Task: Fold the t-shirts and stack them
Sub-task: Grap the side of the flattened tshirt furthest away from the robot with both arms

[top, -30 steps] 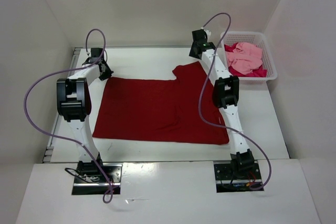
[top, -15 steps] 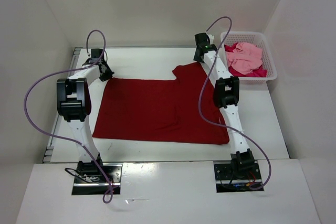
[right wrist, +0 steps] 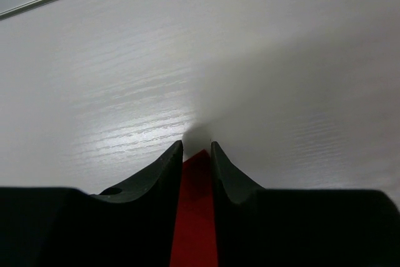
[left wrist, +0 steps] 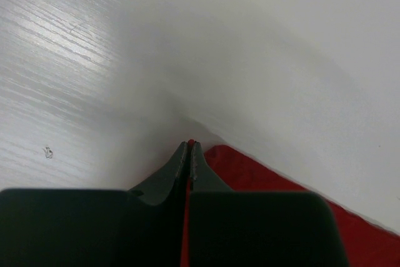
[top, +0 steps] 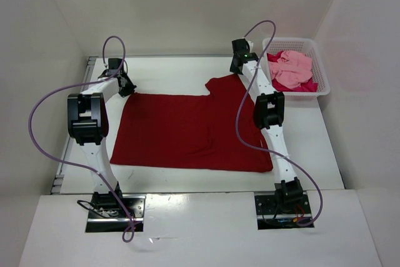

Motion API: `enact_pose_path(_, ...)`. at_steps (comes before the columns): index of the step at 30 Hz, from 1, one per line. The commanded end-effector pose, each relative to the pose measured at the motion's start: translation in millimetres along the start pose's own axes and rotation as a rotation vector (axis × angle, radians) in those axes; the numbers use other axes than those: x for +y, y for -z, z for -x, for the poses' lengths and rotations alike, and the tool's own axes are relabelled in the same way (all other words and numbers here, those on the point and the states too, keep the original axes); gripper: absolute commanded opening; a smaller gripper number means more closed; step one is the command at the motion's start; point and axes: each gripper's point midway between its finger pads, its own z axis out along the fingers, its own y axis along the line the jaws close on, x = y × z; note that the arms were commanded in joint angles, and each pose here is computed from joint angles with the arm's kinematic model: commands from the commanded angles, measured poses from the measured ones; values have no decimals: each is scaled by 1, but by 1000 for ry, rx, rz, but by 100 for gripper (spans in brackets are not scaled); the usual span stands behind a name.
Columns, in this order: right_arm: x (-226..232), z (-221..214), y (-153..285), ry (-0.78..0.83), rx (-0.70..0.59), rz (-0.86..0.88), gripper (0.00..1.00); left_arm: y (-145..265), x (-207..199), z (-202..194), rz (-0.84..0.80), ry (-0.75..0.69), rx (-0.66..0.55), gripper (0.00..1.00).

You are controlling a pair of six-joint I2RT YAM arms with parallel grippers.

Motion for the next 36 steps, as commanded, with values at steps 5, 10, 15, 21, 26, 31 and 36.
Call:
enact_pose_path(5,1,-5,-1,-9,24,12,13,12,-8,18,-33,20,-49,0)
enact_pose_path(10,1,-3,1,-18,25,12,10,12,-8,18,-33,20,-49,0)
enact_pose_path(15,5,18,16,-28,-18,21,0,13,-12,21,-45,20,-53,0)
enact_pose_path(21,5,52,56,-41,-75,24,0,20,-16,26,-63,30,-63,0)
enact_pose_path(26,3,61,79,-41,-75,24,0,26,-17,28,-69,30,-73,0)
enact_pose_path(31,-5,49,104,-7,-19,26,0,33,-15,20,-73,29,-59,0)
enact_pose_path(36,-23,30,141,-13,36,27,0,55,-15,18,-94,39,-75,0)
